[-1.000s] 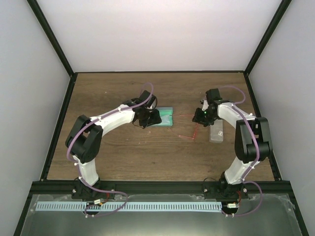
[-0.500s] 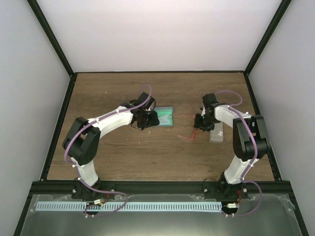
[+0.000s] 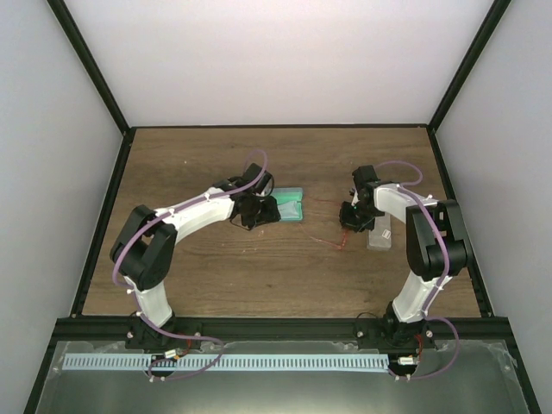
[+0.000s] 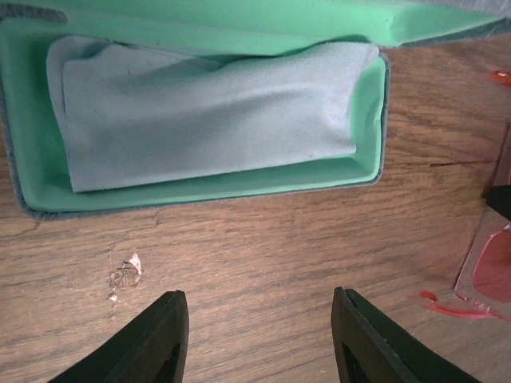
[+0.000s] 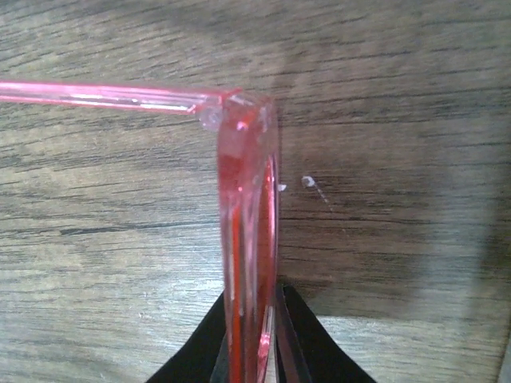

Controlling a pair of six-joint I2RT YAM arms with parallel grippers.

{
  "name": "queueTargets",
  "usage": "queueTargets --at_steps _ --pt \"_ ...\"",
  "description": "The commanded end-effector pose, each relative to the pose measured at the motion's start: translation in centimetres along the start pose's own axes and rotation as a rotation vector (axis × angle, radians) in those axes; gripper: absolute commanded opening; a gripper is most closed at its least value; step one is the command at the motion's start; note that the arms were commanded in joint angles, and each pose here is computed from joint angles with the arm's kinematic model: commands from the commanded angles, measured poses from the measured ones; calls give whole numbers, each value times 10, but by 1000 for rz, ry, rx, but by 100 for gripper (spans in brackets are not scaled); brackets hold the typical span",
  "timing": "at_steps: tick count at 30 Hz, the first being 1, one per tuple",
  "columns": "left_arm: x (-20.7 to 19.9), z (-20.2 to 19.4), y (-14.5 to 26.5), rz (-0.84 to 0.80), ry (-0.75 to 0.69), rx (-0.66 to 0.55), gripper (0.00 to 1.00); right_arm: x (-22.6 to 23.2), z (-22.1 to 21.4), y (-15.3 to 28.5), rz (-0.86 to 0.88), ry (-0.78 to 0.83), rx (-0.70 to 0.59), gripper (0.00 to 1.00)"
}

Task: Organize the sunglasses
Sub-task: Pick up the sunglasses from the center of the board.

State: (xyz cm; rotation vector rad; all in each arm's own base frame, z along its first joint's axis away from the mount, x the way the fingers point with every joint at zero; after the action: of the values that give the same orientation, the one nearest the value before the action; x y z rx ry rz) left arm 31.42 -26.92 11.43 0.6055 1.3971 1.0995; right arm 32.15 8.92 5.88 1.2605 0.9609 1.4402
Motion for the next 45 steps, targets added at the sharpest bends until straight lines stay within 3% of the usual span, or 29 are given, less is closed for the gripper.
queueTargets --at_steps 1,11,16,27,45 --pt "-10 -7 9 -40 -40 -11 51 9 9 8 23 -3 0 11" --pt "22 -63 2 -84 -53 83 48 18 24 21 53 -1 -49 9" --pt "-17 -80 15 -248 -175 108 51 22 30 27 72 -4 -68 9" --pt "-77 -66 -15 -264 -265 145 49 31 19 41 145 -16 -81 10" --pt "-91 -53 -37 -212 -324 156 49 40 -4 58 229 2 -94 9"
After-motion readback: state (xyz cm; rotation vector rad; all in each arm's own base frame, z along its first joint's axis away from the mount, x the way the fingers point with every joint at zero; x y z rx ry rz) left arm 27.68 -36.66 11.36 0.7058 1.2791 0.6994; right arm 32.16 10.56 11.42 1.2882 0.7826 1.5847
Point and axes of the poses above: each gripper's point midway between its finger pads, its own y axis back along the fingers, its own x axis along the line the jaws close on, z = x × y, the point moved 4 cm from there along y, back along the fingers, and after that the axes turned 9 degrees about y, right-handed, at the moved point
